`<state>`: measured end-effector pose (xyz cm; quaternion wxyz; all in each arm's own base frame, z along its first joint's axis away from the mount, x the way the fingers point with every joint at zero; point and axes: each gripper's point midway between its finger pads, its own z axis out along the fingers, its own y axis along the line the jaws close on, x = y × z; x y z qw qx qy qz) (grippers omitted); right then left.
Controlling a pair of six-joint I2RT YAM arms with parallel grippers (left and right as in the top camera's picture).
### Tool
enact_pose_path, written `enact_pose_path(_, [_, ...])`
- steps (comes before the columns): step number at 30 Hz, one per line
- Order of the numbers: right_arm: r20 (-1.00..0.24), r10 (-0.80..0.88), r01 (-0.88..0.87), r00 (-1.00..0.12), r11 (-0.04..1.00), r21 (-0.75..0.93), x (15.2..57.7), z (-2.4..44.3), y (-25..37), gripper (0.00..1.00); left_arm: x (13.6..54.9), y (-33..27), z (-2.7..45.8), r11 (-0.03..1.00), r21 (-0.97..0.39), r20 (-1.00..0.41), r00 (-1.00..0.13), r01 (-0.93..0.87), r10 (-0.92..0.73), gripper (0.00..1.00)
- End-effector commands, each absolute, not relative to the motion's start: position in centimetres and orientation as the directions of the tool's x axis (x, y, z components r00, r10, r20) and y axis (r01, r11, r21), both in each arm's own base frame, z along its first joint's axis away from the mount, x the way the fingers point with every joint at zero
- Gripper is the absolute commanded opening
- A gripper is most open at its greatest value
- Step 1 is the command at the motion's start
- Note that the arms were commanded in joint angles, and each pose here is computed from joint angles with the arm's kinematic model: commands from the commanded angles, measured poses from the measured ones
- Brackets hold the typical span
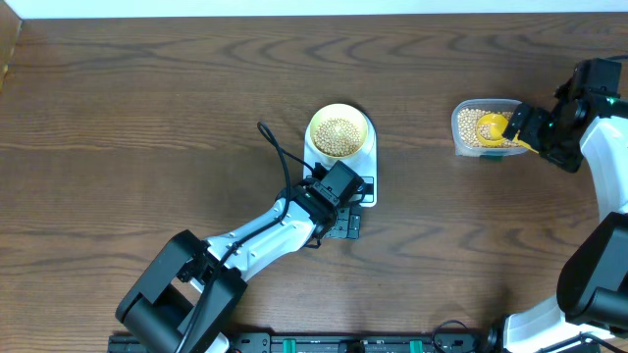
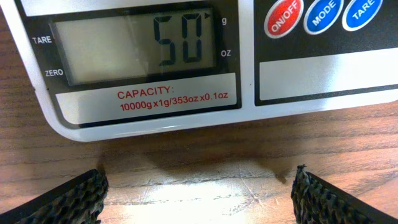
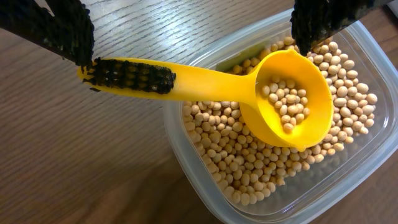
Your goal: Scoop item into bowl and weigh 50g on scale
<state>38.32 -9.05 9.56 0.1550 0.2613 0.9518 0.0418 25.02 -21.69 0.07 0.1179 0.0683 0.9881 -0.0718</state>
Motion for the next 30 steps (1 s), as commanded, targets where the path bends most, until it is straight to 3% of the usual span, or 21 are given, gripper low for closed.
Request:
enact_pose_path(1, [-0.282, 0.505, 0.477, -0.816, 0.863, 0.163, 38.4, 9.9, -9.0, 0.99, 23.2, -20.6, -1.9, 0.985, -0.104, -0.17, -0.979, 0.134, 0.115, 0.98])
enact_pose_path(30, [-0.288, 0.504, 0.499, -0.814, 0.861, 0.098, 37.8, 9.8, -10.0, 0.99, 23.2, -20.6, -1.9, 0.985, -0.104, -0.169, -0.979, 0.134, 0.115, 0.98])
